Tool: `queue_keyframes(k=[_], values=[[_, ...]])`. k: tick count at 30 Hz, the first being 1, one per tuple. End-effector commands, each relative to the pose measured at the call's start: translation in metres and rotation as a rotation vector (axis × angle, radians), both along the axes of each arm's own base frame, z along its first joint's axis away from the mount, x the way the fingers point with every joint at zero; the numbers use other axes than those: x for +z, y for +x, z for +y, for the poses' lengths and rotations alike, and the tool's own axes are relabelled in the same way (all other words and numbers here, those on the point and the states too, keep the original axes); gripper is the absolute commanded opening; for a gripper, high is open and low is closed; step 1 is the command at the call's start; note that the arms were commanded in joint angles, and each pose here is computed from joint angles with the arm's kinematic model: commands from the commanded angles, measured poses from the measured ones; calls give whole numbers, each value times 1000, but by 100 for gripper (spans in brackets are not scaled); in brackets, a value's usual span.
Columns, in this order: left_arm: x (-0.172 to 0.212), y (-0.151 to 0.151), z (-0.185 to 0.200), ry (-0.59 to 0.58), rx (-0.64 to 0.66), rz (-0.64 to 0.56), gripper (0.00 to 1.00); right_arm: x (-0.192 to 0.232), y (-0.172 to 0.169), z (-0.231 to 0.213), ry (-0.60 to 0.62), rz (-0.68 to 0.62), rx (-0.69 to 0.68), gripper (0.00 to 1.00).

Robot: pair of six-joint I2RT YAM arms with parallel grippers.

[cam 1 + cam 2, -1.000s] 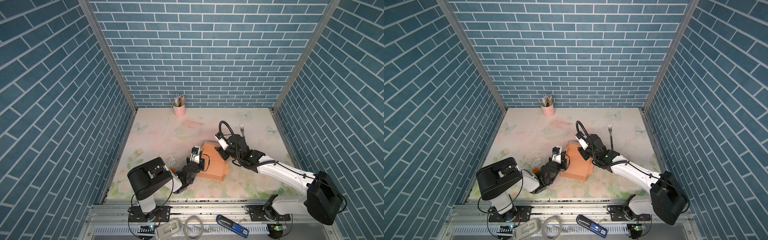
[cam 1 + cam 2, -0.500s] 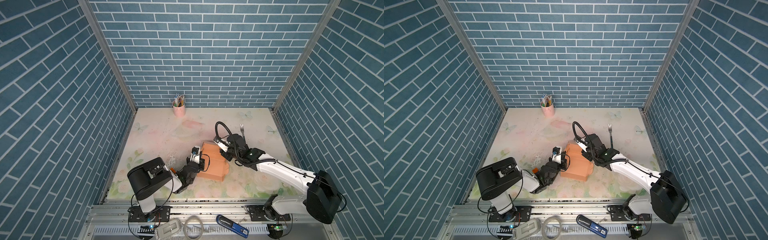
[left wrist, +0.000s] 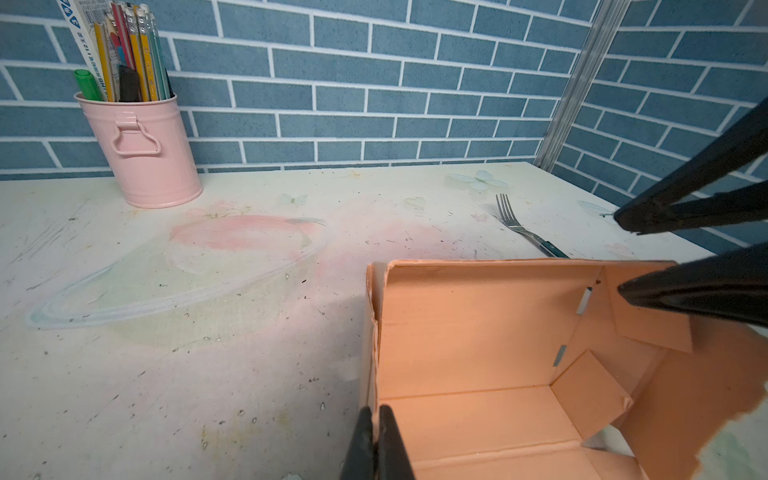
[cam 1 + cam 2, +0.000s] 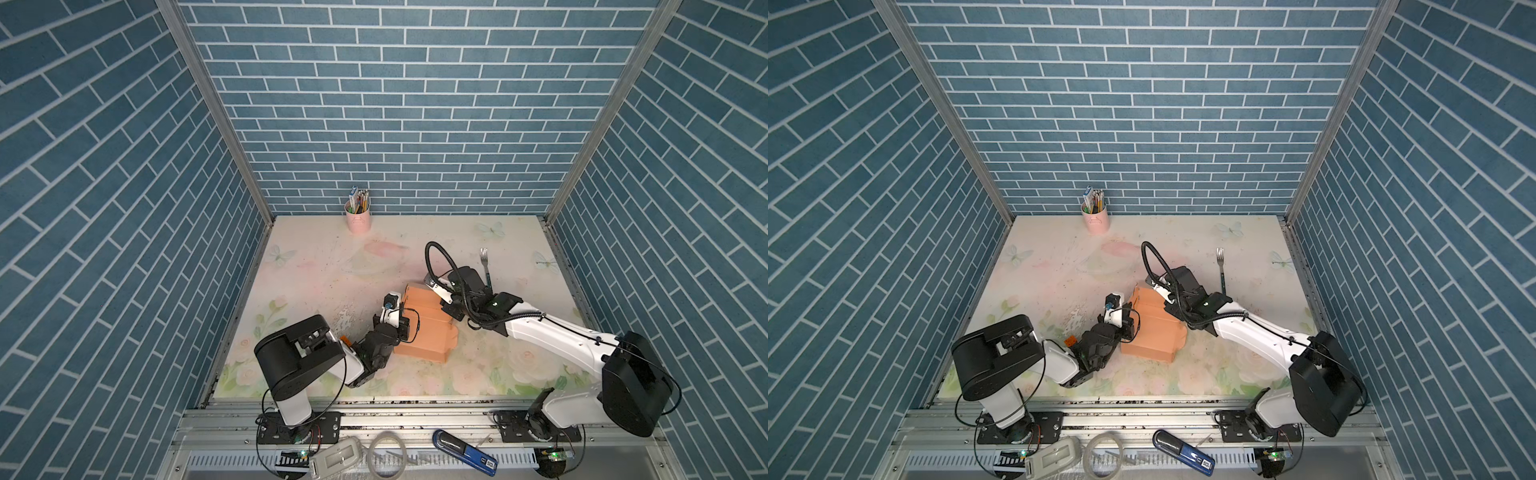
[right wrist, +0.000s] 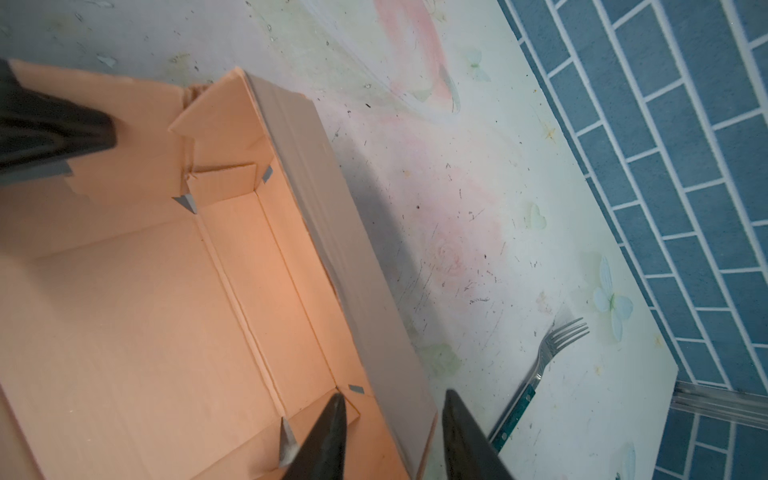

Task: Fold the paper box

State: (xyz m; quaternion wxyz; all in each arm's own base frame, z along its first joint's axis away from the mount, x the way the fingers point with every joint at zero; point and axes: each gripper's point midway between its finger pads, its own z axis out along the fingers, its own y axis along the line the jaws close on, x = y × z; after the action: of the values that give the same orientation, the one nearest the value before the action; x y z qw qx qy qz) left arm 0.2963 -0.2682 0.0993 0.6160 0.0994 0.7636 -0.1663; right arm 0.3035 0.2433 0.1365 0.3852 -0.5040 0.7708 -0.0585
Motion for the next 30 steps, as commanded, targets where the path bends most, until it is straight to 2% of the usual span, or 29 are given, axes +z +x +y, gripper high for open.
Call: queue_keyframes(k=[1,5,11,16,30], values=[[1,-1,-3,14,-14,3,1,4,10,1,-57,-41,3,38],[1,-1,-3,13,-11,2,1,3,14,1,-68,-62,-2,33],[1,-1,-4,14,-14,4,1,7,16,6,-58,-110,3,19],[1,-1,-4,12,-14,3,1,2,12,10,-54,-120,16,13],[2,-1,-3,11,-11,7,2,-9,-1,14,-65,-139,32,9]])
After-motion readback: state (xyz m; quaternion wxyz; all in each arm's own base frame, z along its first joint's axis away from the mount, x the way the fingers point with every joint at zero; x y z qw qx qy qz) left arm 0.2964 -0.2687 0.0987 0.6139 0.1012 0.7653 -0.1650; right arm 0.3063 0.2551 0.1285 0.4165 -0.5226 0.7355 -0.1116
